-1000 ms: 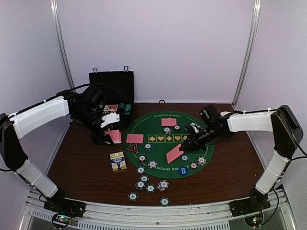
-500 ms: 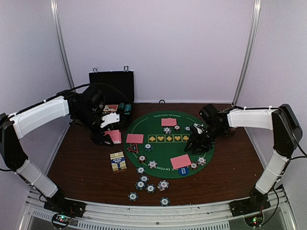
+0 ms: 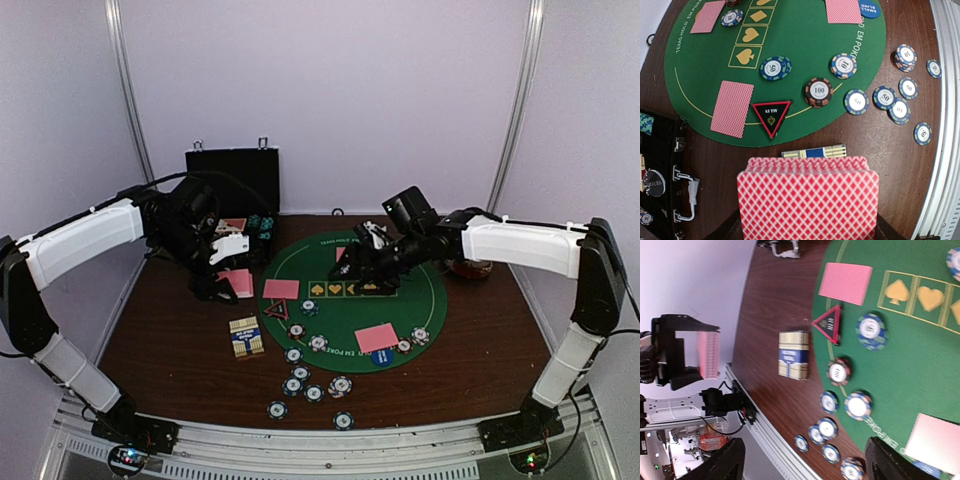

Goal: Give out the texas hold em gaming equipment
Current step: Distribute the poker card in the small blind area, then pick up the poker card from the face-down deck piles.

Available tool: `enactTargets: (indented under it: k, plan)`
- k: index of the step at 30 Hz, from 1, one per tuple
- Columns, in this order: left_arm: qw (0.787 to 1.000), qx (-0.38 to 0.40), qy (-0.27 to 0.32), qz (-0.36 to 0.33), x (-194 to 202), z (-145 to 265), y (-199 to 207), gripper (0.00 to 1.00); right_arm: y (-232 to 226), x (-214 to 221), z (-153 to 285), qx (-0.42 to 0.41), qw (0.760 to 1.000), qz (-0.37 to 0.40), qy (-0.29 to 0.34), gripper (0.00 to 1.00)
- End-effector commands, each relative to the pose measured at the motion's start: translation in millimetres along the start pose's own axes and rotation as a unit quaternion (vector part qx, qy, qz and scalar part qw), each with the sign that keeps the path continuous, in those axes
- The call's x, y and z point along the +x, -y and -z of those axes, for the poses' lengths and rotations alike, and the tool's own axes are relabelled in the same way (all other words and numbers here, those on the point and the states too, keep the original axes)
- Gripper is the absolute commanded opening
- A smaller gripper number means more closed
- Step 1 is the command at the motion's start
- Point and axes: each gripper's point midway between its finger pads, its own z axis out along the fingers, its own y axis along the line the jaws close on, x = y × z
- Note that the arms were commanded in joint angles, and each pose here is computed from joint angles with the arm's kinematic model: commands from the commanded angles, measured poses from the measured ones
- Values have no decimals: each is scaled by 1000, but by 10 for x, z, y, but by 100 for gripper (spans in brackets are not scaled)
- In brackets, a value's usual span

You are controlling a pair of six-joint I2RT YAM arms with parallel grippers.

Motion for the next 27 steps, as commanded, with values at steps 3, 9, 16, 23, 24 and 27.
enactTargets:
  k: [3,9,16,23,24,27]
  plan:
    - [1000,-3,24,-4,-153,68,-55,24,-960,-130,-403,-159,987,-11,-3,87]
    - [1000,1,30,-3,-184,86,-44,24,-1278,-56,-804,-207,977,-10,-43,87]
    - [1000,2,30,-4,-183,89,-37,23,-1512,-3,-1061,-246,967,-1,-67,87]
    - [999,5,34,-5,-197,92,-28,22,-1627,25,-1216,-261,961,1,-87,86]
    - [999,5,34,-5,-198,97,-30,23,-1644,26,-1230,-263,961,1,-90,85]
    - [999,5,36,-6,-208,104,-28,22,-1637,44,-1311,-265,959,-4,-99,83]
